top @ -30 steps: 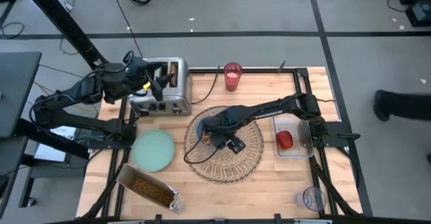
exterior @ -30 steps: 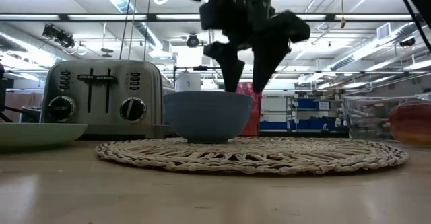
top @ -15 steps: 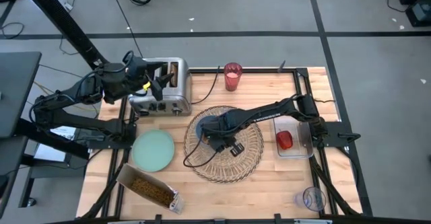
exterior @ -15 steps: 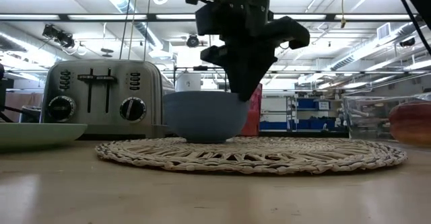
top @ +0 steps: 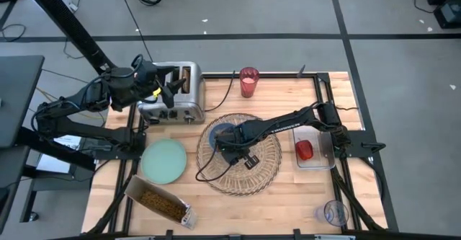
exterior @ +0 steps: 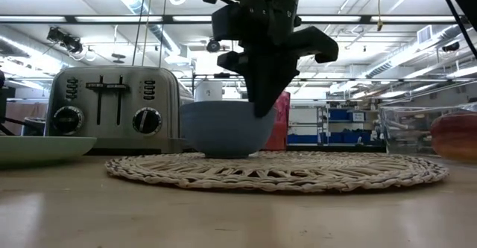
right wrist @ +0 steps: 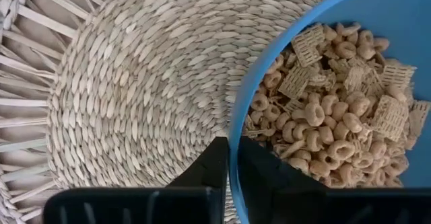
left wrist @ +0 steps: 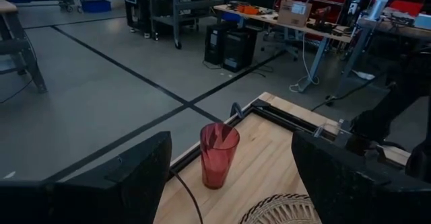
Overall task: Arrange a breakfast setting
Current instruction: Adjust the blue bowl on the brown mat
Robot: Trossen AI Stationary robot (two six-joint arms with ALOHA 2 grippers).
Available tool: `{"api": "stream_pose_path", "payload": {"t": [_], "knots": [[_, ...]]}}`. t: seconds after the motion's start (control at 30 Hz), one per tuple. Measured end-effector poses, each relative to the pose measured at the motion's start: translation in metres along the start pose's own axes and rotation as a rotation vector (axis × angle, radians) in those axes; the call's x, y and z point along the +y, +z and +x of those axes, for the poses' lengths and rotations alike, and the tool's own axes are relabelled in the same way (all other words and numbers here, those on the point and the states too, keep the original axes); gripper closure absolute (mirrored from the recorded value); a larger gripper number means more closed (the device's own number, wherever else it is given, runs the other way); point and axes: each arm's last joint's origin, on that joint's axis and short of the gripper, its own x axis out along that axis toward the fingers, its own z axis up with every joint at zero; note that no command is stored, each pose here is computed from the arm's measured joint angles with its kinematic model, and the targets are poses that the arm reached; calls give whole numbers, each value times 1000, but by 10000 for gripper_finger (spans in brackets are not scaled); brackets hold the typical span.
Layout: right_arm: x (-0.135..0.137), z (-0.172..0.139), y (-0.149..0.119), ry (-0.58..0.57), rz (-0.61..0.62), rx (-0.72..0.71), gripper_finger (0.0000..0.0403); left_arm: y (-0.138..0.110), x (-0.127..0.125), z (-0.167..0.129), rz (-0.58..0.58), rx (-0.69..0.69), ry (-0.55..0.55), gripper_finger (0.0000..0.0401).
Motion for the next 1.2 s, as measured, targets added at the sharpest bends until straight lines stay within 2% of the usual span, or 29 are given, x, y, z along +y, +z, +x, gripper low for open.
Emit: {"api": "stream_pose_path", "payload": {"t": [0.1, 0.37, 0.53, 0.67, 0.87, 1.07, 1.2], "knots": [[0, 0, 0, 0, -1, 0, 390, 0, 0, 0, 0, 0, 0, 88], [6, -9, -2, -34, 2, 60, 391, 0, 0, 0, 0, 0, 0, 88], [15, -43, -10, -10, 155, 69, 391, 0, 0, 0, 0, 0, 0, 88], [28, -52, -17, 10, 227, 66, 391, 0, 0, 0, -1, 0, 0, 88], [51, -28, -28, 42, 230, 87, 391, 0, 0, 0, -8, 0, 0, 88], [56, -16, -29, -20, 219, 89, 391, 0, 0, 0, -18, 0, 0, 88], [56, -16, -28, -15, 218, 79, 391, 0, 0, 0, -19, 0, 0, 88]]}}
